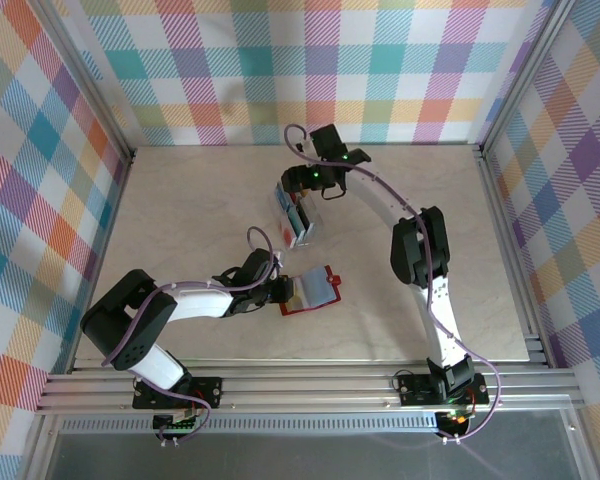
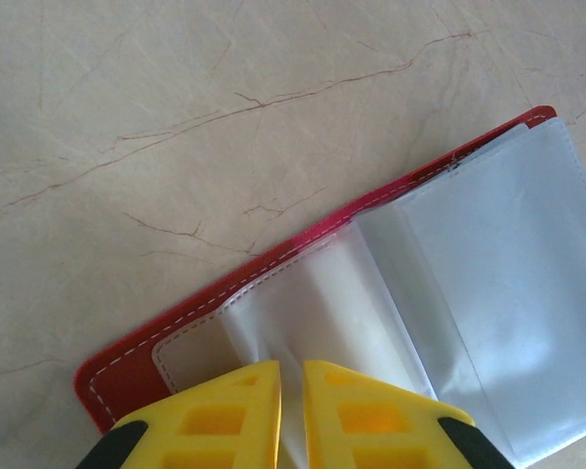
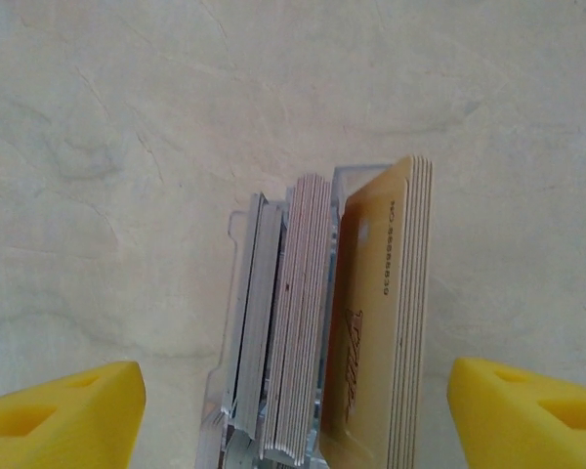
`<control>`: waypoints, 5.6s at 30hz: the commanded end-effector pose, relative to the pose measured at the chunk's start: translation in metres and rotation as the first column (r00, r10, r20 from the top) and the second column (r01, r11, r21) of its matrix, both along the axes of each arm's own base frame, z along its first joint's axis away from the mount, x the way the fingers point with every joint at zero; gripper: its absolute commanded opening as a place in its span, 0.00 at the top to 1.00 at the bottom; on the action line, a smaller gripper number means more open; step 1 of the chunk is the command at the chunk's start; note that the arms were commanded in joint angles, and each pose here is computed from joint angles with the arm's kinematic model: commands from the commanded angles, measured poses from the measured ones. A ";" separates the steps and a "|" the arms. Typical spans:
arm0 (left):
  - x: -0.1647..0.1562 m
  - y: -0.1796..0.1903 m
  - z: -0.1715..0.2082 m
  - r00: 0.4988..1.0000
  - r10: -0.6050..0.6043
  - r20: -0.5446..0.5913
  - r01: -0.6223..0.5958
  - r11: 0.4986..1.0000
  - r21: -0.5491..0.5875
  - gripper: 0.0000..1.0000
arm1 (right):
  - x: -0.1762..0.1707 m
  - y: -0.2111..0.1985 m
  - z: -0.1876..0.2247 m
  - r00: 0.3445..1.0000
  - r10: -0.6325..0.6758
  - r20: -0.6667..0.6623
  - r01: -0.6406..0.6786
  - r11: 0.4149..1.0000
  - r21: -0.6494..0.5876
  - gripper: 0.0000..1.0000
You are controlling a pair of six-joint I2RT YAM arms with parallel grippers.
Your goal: Put the credit cards into the card holder
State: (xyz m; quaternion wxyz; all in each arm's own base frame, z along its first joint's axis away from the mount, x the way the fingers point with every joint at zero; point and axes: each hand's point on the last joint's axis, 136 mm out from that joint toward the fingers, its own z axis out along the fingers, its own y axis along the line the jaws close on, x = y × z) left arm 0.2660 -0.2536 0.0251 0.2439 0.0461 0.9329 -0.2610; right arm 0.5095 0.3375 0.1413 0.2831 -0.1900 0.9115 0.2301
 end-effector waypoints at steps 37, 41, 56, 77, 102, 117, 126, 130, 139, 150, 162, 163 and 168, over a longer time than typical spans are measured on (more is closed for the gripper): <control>-0.006 0.002 -0.013 1.000 -0.020 -0.022 0.021 0.999 0.046 0.86 | -0.027 0.018 0.026 0.985 0.167 -0.037 -0.163 0.983 0.089 0.50; -0.007 0.002 -0.013 0.999 -0.021 -0.024 0.022 0.999 0.046 0.86 | -0.027 0.018 0.027 0.985 0.170 -0.035 -0.166 0.982 0.091 0.55; -0.007 0.002 -0.014 0.999 -0.022 -0.026 0.023 0.999 0.049 0.87 | -0.027 0.017 0.030 0.985 0.168 -0.038 -0.165 0.983 0.085 0.64; -0.007 0.002 -0.014 0.999 -0.021 -0.025 0.023 0.999 0.048 0.86 | -0.025 0.013 0.039 0.988 0.152 -0.027 -0.150 0.986 0.068 0.81; -0.002 -0.005 0.030 0.999 0.013 0.029 -0.011 0.998 -0.064 0.83 | -0.012 -0.011 0.037 0.998 0.061 0.017 -0.061 0.998 -0.017 0.44; 0.018 0.024 0.106 0.980 0.174 0.101 -0.149 0.966 -0.211 0.67 | -0.012 0.007 0.029 0.991 0.136 -0.004 -0.136 0.990 0.039 0.39; 0.081 0.042 0.137 0.974 0.224 0.033 -0.197 0.911 -0.362 0.67 | -0.013 0.014 0.021 0.987 0.158 0.002 -0.158 0.987 0.004 0.40; 0.112 0.046 0.145 0.971 0.240 0.015 -0.215 0.892 -0.397 0.67 | -0.013 0.019 0.016 0.985 0.172 0.006 -0.172 0.985 -0.022 0.39; 0.167 0.050 0.114 0.963 0.257 -0.080 -0.266 0.870 -0.415 0.68 | -0.014 0.026 0.006 0.982 0.189 0.012 -0.187 0.979 -0.075 0.39; 0.199 0.037 0.073 0.967 0.213 -0.143 -0.254 0.874 -0.415 0.69 | -0.012 0.026 -0.006 0.983 0.186 0.007 -0.184 0.976 -0.116 0.39; 0.209 0.034 0.067 0.967 0.207 -0.150 -0.252 0.875 -0.414 0.70 | -0.018 0.031 -0.008 0.978 0.210 -0.015 -0.210 0.973 -0.094 0.43; 0.210 0.033 0.067 0.967 0.203 -0.153 -0.250 0.874 -0.416 0.70 | -0.019 0.032 -0.006 0.977 0.213 -0.015 -0.213 0.973 -0.086 0.44; 0.213 0.032 0.062 0.966 0.202 -0.162 -0.252 0.876 -0.410 0.70 | -0.022 0.034 0.001 0.975 0.222 -0.015 -0.222 0.973 -0.063 0.50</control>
